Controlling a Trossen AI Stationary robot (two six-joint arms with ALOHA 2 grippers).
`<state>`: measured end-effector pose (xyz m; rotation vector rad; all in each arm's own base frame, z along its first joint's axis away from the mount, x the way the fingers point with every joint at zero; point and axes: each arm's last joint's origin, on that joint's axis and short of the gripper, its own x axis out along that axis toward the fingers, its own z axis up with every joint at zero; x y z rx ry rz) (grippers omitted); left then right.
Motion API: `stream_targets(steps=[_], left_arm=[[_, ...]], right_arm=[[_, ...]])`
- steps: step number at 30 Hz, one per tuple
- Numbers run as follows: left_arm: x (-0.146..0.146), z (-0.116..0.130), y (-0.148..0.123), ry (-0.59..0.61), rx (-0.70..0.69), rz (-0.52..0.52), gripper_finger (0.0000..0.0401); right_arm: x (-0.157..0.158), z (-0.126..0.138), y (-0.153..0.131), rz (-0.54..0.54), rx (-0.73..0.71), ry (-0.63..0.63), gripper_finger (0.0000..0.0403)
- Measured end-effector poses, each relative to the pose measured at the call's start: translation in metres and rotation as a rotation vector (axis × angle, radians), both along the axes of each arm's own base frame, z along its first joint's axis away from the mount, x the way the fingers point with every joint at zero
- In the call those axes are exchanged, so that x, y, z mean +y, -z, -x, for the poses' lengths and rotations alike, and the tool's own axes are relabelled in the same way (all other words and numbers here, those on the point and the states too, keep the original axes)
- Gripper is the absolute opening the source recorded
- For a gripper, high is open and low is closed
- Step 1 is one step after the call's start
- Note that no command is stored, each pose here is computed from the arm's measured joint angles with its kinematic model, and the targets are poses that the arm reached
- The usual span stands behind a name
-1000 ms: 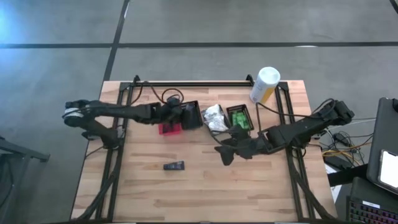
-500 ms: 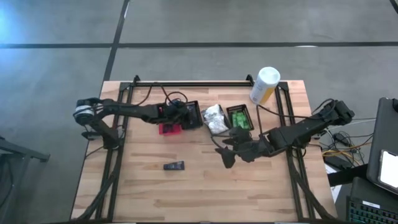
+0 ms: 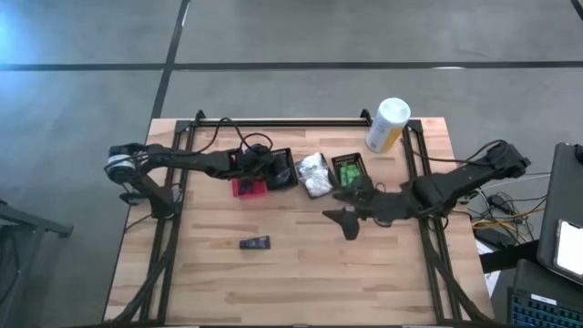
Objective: Pick & Place Travel size toiletries
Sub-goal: Put the shave cream into the left black bin
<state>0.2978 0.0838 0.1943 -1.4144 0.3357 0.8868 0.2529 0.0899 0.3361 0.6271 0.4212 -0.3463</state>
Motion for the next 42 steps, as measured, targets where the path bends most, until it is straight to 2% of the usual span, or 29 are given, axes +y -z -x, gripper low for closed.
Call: stream_targets(steps=[4, 8, 12, 14, 18, 21, 27, 33, 38, 42], left_arm=[[0.000, 0.001, -0.003, 0.028, -0.002, -0.022, 0.0110], [-0.001, 0.002, -0.007, 0.067, -0.001, -0.056, 0.0111], [-0.002, 0.003, -0.012, 0.085, -0.013, -0.080, 0.0110], [-0.002, 0.004, -0.014, 0.091, -0.017, -0.087, 0.0111], [-0.002, 0.004, -0.017, 0.110, -0.016, -0.110, 0.0110], [-0.002, 0.005, -0.018, 0.114, -0.016, -0.116, 0.0111], [-0.002, 0.007, -0.022, 0.120, -0.024, -0.132, 0.0111], [-0.003, 0.009, -0.027, 0.132, -0.025, -0.170, 0.0111], [-0.003, 0.008, -0.027, 0.132, -0.025, -0.170, 0.0110], [-0.003, 0.008, -0.028, 0.131, -0.035, -0.173, 0.0110]], right_arm=[[-0.002, 0.008, -0.015, 0.069, -0.060, -0.110, 0.0344], [-0.005, 0.014, -0.022, 0.038, -0.084, -0.189, 0.0355], [-0.010, 0.022, -0.014, 0.044, -0.092, -0.247, 0.0361], [-0.016, 0.027, -0.004, 0.014, -0.131, -0.286, 0.0359], [-0.027, 0.037, 0.022, -0.045, -0.309, -0.398, 0.0349], [-0.036, 0.051, 0.041, -0.054, -0.400, -0.419, 0.0340], [-0.053, 0.086, 0.073, 0.000, -0.405, -0.326, 0.0321], [-0.064, 0.119, 0.106, 0.005, -0.419, -0.304, 0.0302], [-0.068, 0.137, 0.134, -0.002, -0.457, -0.316, 0.0289], [-0.068, 0.146, 0.152, -0.022, -0.493, -0.389, 0.0281]])
